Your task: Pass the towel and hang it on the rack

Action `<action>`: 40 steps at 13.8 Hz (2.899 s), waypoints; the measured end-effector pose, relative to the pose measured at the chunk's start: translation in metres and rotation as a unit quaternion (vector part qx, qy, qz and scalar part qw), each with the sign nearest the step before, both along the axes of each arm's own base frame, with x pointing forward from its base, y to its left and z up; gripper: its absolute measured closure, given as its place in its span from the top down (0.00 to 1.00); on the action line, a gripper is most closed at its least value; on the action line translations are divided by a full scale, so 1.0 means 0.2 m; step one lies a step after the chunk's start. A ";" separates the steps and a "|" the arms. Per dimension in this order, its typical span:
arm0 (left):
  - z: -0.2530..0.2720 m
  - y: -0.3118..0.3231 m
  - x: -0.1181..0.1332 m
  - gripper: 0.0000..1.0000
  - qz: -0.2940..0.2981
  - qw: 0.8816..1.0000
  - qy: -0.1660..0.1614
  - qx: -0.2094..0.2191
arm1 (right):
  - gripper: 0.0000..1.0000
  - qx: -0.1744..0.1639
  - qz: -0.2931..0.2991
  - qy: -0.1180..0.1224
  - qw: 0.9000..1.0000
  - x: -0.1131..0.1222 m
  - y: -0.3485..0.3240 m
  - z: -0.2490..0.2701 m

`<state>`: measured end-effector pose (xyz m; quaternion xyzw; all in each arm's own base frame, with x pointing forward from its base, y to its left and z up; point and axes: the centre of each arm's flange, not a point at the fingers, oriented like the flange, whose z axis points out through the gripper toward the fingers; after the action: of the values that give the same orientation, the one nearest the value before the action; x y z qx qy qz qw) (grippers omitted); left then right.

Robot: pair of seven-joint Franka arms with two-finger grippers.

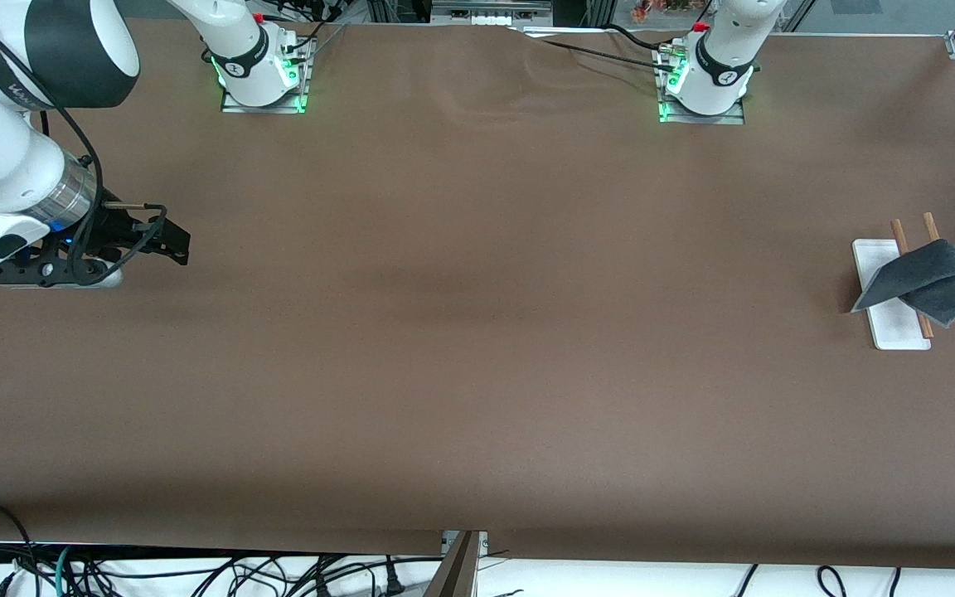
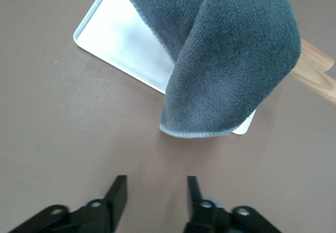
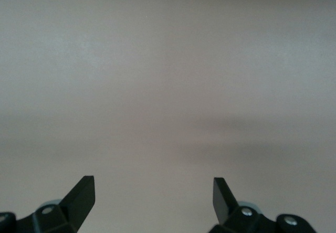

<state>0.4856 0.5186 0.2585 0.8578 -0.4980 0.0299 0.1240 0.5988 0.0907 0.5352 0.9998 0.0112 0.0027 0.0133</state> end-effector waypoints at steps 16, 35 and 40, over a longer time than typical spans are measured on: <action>1.13 -1.31 0.59 1.00 0.194 0.974 0.101 0.064 | 1.00 0.002 0.011 -0.006 1.000 0.00 0.07 0.03; 1.49 -2.79 0.42 1.00 0.452 0.884 0.017 0.120 | 1.00 0.003 -0.013 0.013 1.000 -0.01 -0.05 0.14; 1.49 -2.81 0.41 1.00 0.460 0.880 0.019 0.121 | 1.00 0.002 -0.015 0.016 1.000 -0.02 -0.05 0.13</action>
<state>0.5678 -0.0432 0.5559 0.9990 -0.0450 0.0070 0.0014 0.5953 0.0798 0.5618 0.9998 -0.0031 -0.0140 0.0106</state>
